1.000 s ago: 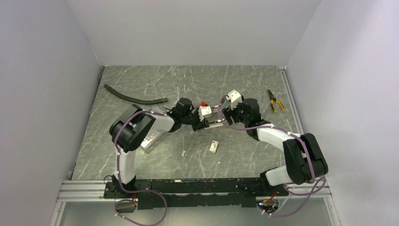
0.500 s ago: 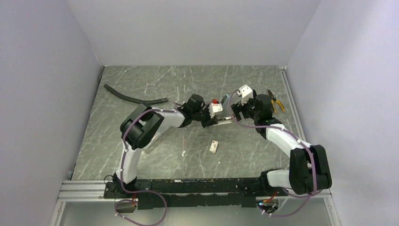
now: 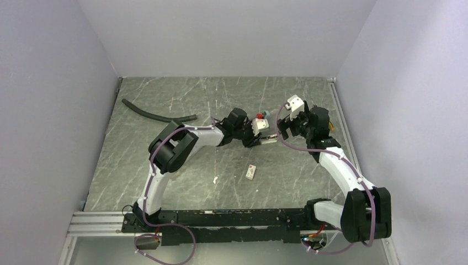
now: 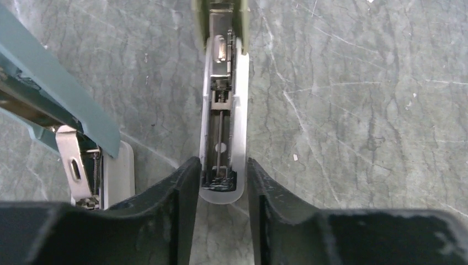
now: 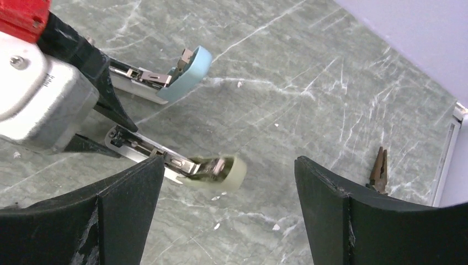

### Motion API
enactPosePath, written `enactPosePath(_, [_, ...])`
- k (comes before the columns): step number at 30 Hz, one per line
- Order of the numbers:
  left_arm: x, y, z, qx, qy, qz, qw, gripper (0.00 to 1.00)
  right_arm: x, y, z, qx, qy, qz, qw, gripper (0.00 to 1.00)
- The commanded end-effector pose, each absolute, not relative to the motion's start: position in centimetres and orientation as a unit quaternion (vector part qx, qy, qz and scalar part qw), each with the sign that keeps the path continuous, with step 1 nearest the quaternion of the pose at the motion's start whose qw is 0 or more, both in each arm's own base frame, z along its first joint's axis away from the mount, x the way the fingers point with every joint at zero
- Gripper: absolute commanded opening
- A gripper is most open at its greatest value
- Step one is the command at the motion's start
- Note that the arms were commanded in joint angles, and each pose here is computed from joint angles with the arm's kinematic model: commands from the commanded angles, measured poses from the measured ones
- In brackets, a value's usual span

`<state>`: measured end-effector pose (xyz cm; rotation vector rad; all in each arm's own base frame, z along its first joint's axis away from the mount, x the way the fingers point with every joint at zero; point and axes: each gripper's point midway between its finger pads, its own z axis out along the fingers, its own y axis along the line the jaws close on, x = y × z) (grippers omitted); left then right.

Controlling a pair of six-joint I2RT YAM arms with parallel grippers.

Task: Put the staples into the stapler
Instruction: Open the stapler at the center of the board, then adjust the stapler at the center of the board.

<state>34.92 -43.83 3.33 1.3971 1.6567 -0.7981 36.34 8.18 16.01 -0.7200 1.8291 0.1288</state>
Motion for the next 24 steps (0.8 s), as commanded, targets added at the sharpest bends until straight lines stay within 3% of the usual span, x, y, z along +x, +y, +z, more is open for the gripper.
enactPosePath(1, [33.1, -41.3, -0.9, 0.557, 0.707, -0.282, 0.332, 0.46, 36.4, 8.5, 18.8, -0.315, 0.752, 0.061, 0.575, 0.92])
enactPosePath(8, [33.2, -41.0, 2.1, 0.565, 0.693, -0.275, 0.354, 0.61, 35.7, 9.2, 19.4, -0.327, 0.749, 0.079, 0.571, 0.93])
enactPosePath(24, [33.3, -41.8, 3.9, 0.543, 0.706, -0.292, 0.347, 0.63, 34.2, 8.7, 18.8, -0.325, 0.757, 0.075, 0.561, 0.92])
